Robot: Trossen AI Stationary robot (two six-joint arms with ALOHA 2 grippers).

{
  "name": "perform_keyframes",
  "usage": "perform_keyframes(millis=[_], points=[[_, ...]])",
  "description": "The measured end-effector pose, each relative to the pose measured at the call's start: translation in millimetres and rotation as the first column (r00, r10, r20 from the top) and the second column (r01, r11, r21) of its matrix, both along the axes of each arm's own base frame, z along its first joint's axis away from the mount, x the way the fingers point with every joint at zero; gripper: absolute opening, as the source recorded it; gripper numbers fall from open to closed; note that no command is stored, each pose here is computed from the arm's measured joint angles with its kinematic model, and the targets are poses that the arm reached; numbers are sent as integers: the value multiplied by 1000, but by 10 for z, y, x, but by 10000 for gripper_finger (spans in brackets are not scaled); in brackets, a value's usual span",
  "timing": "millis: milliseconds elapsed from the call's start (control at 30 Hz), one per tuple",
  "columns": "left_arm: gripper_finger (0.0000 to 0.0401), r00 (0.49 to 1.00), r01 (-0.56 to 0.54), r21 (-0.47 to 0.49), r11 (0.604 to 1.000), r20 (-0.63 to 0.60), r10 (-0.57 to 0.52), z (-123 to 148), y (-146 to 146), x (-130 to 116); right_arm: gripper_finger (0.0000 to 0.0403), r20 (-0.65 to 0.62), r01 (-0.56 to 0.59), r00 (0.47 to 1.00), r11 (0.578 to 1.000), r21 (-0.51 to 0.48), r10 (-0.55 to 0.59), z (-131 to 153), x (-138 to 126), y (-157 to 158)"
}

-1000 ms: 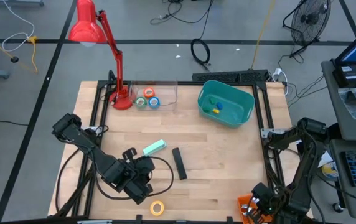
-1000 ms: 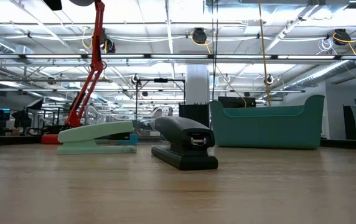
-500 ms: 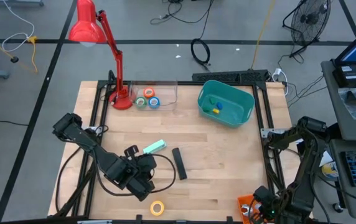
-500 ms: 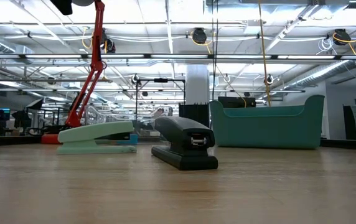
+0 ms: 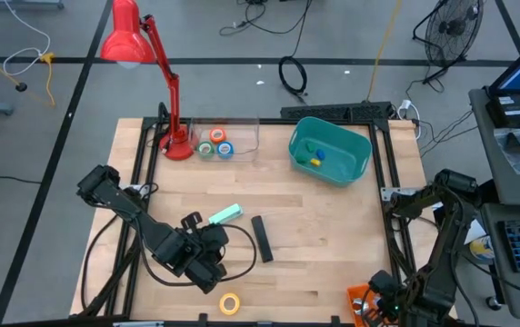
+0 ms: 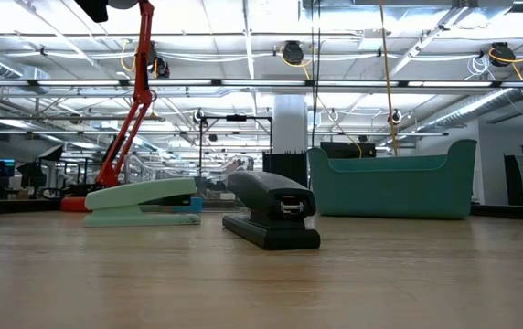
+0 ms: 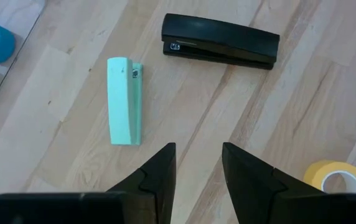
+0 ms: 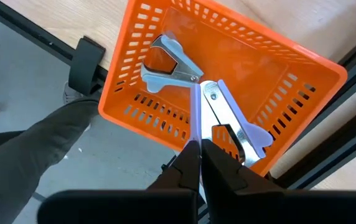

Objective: Pick and place Stapler, Stapler remover, tape
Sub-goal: Put the purple stapler remover into the orange bin

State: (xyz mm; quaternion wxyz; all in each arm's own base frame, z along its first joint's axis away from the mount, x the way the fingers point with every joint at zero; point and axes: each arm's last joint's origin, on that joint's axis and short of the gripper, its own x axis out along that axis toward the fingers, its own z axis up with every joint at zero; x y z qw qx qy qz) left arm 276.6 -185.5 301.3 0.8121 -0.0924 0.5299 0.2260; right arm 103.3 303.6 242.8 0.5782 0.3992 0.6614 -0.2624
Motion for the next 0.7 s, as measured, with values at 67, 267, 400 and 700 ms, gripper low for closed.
perform_keyframes(millis=[67, 267, 400, 700], points=[[131, 1000, -2, -1, 1000, 1, 2, 0, 0, 0, 0, 1, 4, 1000, 1000, -1, -4, -2, 12, -5], [131, 1000, -9, 13, 1000, 13, 9, 2, 14, 11, 0, 44, -71, 997, 997, 23, 70, -21, 139, -11], [131, 1000, -23, -1, 1000, 8, 23, 1, 44, 33, 0, 93, -212, 973, 977, 30, 209, -49, 202, -1], [131, 992, -97, -84, 992, 69, 103, 10, 9, 80, 0, 140, -467, 879, 882, 56, 456, 4, 153, 15]])
